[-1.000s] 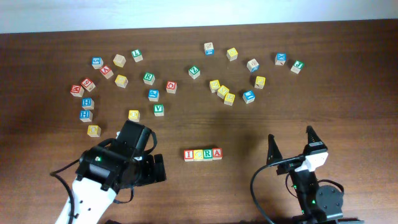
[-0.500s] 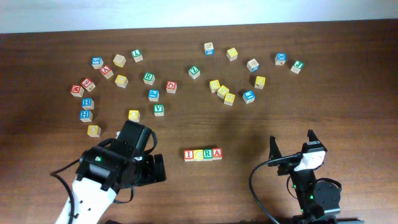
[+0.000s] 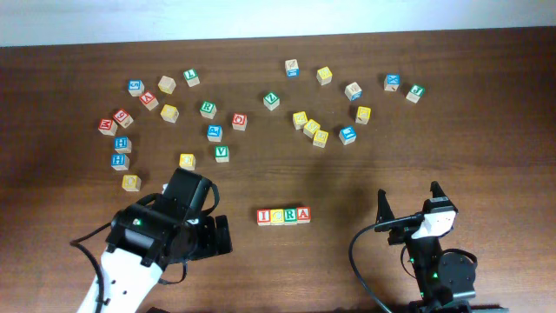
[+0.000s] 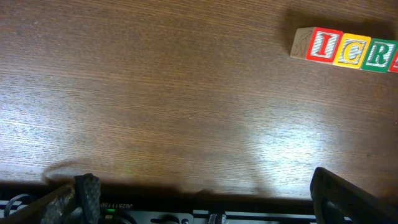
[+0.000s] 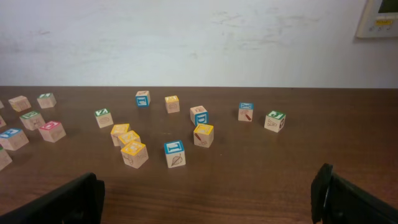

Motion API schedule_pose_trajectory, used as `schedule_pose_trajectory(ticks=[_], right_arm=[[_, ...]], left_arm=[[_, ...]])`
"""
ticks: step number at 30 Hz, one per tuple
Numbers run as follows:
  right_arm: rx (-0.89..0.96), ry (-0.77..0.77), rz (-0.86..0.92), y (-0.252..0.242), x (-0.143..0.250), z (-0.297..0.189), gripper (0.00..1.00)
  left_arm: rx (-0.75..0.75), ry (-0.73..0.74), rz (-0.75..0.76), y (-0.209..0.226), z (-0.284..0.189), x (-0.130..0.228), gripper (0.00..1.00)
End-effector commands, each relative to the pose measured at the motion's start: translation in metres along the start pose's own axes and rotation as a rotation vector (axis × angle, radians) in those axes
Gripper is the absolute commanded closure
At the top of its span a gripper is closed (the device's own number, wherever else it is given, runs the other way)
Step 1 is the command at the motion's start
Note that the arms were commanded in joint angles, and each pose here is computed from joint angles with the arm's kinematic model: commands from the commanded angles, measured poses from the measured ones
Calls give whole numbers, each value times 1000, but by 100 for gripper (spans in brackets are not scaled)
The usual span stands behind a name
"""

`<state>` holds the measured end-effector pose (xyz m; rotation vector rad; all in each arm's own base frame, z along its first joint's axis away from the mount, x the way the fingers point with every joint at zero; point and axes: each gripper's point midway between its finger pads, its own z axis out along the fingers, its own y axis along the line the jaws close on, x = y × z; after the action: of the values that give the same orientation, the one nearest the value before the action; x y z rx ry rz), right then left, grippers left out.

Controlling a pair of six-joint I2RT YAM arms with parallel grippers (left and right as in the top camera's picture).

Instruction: Spell out ICRA

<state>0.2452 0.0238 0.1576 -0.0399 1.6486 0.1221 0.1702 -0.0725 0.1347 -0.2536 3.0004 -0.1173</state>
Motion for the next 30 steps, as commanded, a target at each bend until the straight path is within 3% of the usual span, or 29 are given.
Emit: schedule_pose_trajectory(ticks=[1, 27, 30], right_arm=[[18, 0, 7, -4, 2, 0, 2], [18, 0, 7, -4, 2, 0, 2], [18, 0, 7, -4, 2, 0, 2]], left_arm=[[-5, -6, -13, 3, 0, 1, 1], [4, 14, -13, 1, 0, 5, 1], [73, -130, 26, -13, -7, -24, 1]])
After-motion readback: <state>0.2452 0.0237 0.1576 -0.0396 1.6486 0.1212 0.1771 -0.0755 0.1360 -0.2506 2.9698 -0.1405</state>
